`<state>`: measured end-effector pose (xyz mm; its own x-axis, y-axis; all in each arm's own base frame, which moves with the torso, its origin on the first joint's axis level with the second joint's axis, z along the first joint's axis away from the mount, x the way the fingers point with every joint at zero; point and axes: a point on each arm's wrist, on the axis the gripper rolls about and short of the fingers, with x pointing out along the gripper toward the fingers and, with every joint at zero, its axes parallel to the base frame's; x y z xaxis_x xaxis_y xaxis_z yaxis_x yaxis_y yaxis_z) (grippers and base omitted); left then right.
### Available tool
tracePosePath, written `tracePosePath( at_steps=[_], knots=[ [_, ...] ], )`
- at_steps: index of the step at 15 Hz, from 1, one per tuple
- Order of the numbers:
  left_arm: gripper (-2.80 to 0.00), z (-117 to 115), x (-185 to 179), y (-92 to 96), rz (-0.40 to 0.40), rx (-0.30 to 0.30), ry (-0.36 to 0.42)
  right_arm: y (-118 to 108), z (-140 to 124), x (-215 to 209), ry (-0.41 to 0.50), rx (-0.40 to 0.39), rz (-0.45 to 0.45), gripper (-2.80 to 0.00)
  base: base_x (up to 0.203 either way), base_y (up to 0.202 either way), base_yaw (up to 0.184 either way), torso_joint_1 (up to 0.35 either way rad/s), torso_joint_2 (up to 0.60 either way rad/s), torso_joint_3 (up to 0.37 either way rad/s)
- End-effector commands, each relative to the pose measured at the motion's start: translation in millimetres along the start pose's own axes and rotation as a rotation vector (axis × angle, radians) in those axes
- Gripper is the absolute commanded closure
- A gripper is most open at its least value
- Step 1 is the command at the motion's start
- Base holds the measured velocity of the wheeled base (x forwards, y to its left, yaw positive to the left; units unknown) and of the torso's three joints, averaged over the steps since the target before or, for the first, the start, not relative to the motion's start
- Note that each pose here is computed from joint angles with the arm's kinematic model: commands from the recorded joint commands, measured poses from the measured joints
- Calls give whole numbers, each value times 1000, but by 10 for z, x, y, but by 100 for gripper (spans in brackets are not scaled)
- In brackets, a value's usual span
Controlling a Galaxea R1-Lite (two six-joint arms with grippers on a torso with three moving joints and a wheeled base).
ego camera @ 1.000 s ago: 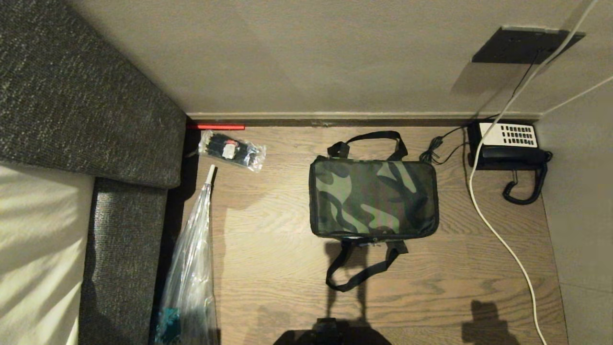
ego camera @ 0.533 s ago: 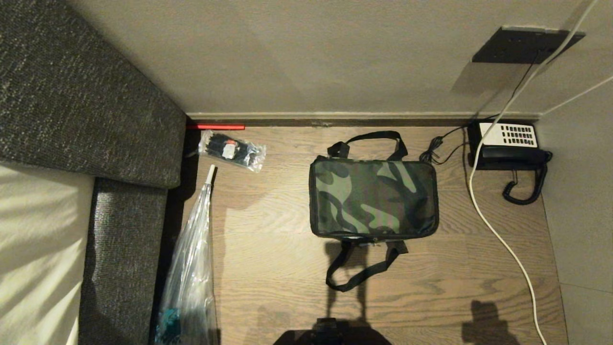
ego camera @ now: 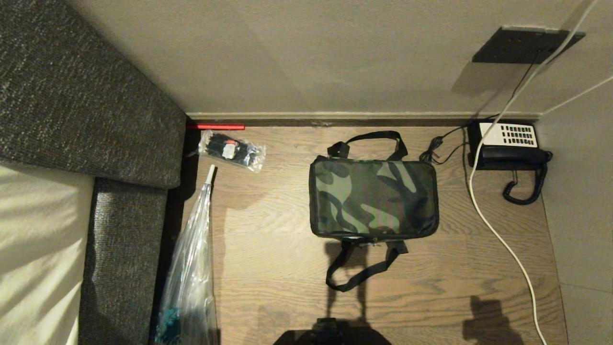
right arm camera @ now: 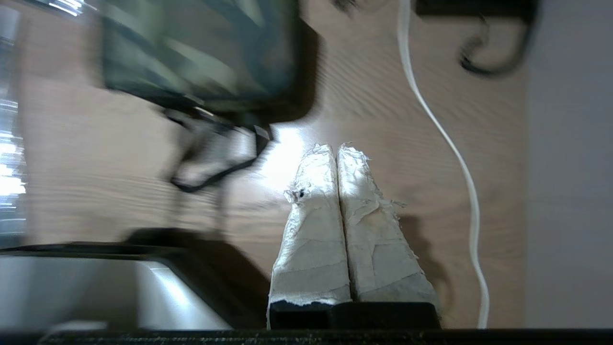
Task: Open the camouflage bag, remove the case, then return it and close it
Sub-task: Open the top of the storage box
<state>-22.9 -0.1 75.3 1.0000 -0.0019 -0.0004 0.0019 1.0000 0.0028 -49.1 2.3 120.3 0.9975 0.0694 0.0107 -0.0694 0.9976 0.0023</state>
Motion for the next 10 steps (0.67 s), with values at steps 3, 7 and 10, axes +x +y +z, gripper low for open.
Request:
tracePosePath(
  at_steps=[3, 7, 10],
  knots=[
    [0, -7, 3, 0, 0, 0, 4, 79, 273, -396, 104, 46, 207, 0, 0, 0, 0, 0, 0, 0],
    [0, -8, 3, 0, 0, 0, 4, 84, 596, -249, 173, 141, 259, 0, 0, 0, 0, 0, 0, 0],
    [0, -8, 3, 0, 0, 0, 4, 36, 963, 412, 430, 280, 252, 0, 0, 0, 0, 0, 0, 0]
  ],
)
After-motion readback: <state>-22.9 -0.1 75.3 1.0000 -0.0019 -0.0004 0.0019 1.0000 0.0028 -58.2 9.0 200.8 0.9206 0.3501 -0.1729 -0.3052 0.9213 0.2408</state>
